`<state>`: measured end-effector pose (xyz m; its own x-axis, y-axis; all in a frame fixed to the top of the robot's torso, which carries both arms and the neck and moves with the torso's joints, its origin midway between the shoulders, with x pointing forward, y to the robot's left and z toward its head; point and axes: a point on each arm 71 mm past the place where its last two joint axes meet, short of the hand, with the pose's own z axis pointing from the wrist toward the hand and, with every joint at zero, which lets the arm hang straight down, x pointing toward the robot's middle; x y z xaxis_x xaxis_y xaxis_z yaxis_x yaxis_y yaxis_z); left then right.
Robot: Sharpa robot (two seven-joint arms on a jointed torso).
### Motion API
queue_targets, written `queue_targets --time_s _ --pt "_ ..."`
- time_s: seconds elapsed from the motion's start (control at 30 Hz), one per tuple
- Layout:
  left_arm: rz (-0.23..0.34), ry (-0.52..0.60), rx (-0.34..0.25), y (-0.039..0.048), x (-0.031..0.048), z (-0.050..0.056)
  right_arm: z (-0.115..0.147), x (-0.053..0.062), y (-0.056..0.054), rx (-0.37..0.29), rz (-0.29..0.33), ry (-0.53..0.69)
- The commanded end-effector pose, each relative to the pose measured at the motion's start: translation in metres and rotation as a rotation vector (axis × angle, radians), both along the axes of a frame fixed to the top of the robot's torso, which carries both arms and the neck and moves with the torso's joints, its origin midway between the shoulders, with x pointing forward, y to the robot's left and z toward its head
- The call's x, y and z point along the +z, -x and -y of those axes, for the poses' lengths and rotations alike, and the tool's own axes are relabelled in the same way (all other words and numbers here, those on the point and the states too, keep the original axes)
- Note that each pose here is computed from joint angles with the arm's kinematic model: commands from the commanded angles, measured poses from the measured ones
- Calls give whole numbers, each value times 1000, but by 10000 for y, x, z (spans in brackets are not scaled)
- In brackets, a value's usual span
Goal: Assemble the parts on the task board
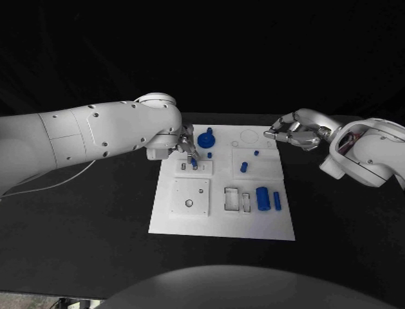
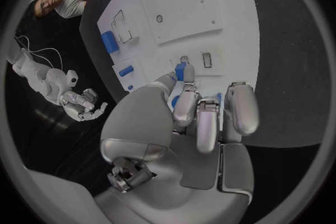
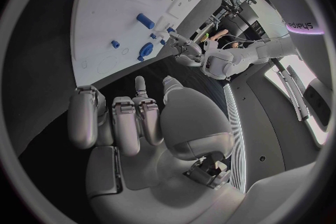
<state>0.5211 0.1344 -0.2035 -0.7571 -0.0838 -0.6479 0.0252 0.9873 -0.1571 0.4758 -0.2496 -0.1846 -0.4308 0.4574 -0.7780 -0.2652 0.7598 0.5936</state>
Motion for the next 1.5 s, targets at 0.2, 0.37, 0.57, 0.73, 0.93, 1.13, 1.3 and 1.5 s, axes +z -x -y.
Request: queue_targets --time_s 0.2,0.37,0.57,0.73,0.93,1.13,1.3,1.5 --pt "2 19 -1 0 -3 28 -6 -32 12 14 -8 8" --pt "-1 16 0 -1 -11 22 -1 -37 14 13 -8 7" --pt "-4 15 -4 5 -20 37 0 -39 18 13 -7 7" --pt "-6 12 -8 10 -25 45 3 -40 17 13 -7 7" --pt "-9 2 -11 13 -38 30 6 -40 18 12 -7 7" --pt "-12 -3 -9 18 -65 13 10 -41 19 11 -7 7" --pt "-9 -4 -8 20 -75 7 14 -42 21 10 -8 7" --pt "-10 -7 -11 28 -79 0 16 -43 21 10 -9 8"
